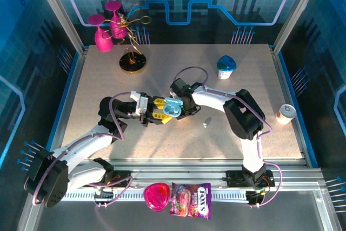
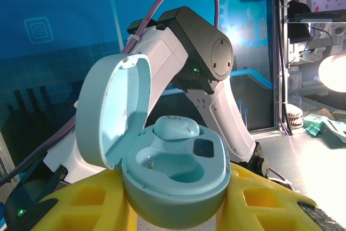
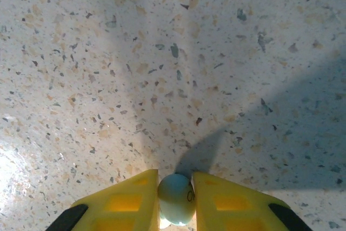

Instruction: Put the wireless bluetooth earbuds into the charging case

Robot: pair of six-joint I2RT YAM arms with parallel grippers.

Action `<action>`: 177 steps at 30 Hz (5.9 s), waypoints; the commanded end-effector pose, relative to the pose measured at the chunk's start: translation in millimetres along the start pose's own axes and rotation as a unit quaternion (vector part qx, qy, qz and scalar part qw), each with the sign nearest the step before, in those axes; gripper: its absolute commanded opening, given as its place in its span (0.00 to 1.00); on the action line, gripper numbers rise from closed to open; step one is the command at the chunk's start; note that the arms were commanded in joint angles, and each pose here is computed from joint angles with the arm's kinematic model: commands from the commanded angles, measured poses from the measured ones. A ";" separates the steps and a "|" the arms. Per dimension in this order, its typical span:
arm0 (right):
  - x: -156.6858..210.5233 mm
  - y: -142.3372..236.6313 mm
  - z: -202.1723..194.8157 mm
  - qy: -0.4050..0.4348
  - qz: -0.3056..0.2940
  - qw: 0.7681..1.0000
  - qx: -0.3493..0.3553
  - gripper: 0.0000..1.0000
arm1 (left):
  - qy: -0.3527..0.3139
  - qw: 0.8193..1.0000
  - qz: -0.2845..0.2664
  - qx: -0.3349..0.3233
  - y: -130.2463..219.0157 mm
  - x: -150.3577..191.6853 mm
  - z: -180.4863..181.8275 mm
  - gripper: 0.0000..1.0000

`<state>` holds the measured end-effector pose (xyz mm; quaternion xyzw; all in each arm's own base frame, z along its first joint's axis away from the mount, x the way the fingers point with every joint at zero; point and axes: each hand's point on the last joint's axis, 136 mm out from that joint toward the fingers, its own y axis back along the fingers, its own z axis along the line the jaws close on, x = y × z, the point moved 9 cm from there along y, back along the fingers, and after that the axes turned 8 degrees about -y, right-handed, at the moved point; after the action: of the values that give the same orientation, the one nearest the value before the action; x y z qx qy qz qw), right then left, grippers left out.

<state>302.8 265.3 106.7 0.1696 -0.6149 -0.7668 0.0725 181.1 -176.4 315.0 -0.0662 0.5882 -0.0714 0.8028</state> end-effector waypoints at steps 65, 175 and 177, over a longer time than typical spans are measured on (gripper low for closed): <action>111.8 39.1 -138.5 -0.319 -0.061 0.939 0.113 0.21 | 0.041 0.969 0.149 -0.191 3.6 78.1 32.3 0.32; 22.5 224.6 55.6 -0.056 -0.281 0.955 -0.077 0.18 | 0.070 0.966 0.140 -0.206 -18.4 101.3 58.7 0.32; 22.3 222.0 56.0 -0.054 -0.278 0.956 -0.076 0.19 | 0.069 0.966 0.140 -0.205 -19.2 100.4 58.9 0.32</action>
<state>242.6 248.1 325.5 0.2788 -0.5009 -0.8011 -0.1720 264.3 -207.5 226.4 -0.1263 0.6610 0.1802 0.7174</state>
